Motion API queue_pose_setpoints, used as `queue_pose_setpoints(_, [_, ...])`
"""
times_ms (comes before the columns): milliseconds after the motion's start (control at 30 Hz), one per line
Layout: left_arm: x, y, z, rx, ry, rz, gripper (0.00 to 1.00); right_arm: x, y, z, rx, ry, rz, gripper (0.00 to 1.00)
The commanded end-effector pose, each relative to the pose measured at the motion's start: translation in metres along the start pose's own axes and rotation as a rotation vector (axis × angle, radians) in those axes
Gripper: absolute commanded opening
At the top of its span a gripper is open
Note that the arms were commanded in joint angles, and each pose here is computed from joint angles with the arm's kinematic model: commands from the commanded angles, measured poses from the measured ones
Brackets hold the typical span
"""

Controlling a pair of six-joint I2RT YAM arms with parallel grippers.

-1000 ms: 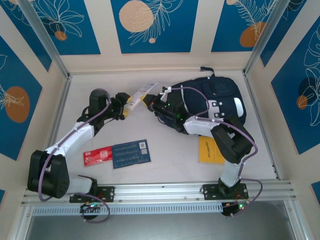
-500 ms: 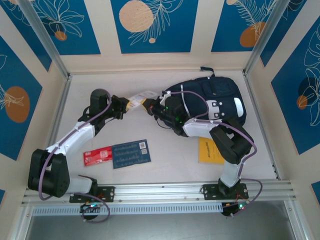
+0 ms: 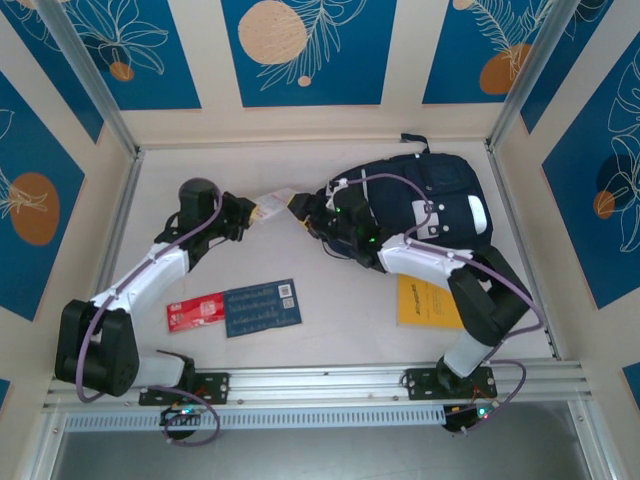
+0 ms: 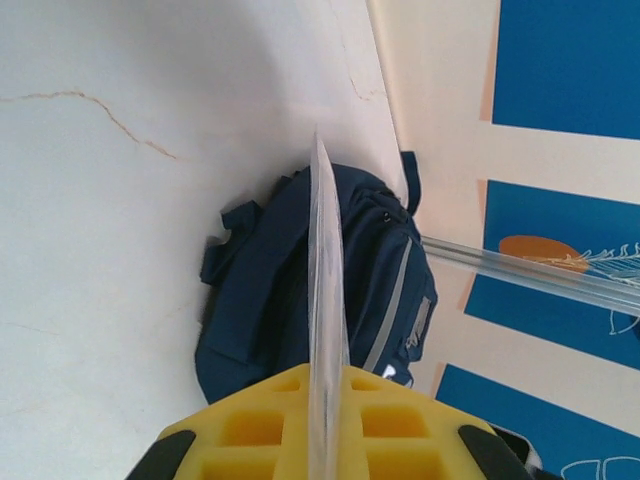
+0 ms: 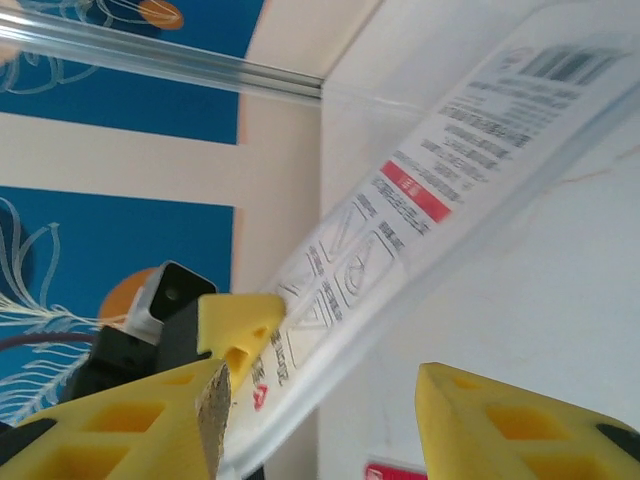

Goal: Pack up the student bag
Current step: Pass the loose stationery, then open the student bag at the middle-right of the table.

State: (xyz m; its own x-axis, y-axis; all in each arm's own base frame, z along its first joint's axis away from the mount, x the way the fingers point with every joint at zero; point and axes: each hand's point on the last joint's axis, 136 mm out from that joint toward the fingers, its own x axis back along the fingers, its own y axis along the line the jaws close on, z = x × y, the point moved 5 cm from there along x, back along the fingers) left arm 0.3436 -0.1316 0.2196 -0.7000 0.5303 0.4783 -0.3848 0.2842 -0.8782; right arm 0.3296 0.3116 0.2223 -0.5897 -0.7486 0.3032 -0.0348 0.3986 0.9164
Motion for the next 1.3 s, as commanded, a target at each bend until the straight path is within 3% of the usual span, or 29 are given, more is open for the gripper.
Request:
queue_pose_setpoints(0, [0.02,-0.022,-0.009,-0.098,-0.055,0.038,0.0,0.029,-0.011,-0.008,0.174,-0.029,0.19,0.53])
queue_pose_setpoints(133, [0.021,-0.025,-0.009,-0.156,-0.008,0.05,0.0,0.063,0.001,-0.033,0.438,-0.042,0.297,0.53])
queue_pose_setpoints(300, [0.014,-0.035,0.006,-0.252,0.149,0.105,0.0,0.075,-0.021,-0.079,0.605,0.087,0.714,0.55])
queue_pose_setpoints(400, [0.016,-0.038,0.012,-0.322,0.201,0.12,0.0,0.066,-0.036,-0.092,0.676,0.16,0.858,0.59])
queue_pose_setpoints(567, [0.016,-0.031,0.019,-0.414,0.223,0.129,0.0,0.053,-0.053,-0.106,0.755,0.199,0.941,0.72])
queue_pose_setpoints(967, [0.007,-0.017,0.022,-0.425,0.269,0.13,0.0,0.034,-0.092,-0.125,0.85,0.277,1.165,0.73])
queue_pose_setpoints(1267, [0.008,-0.015,0.022,-0.413,0.271,0.127,0.0,0.026,-0.109,-0.126,0.837,0.327,1.165,0.71])
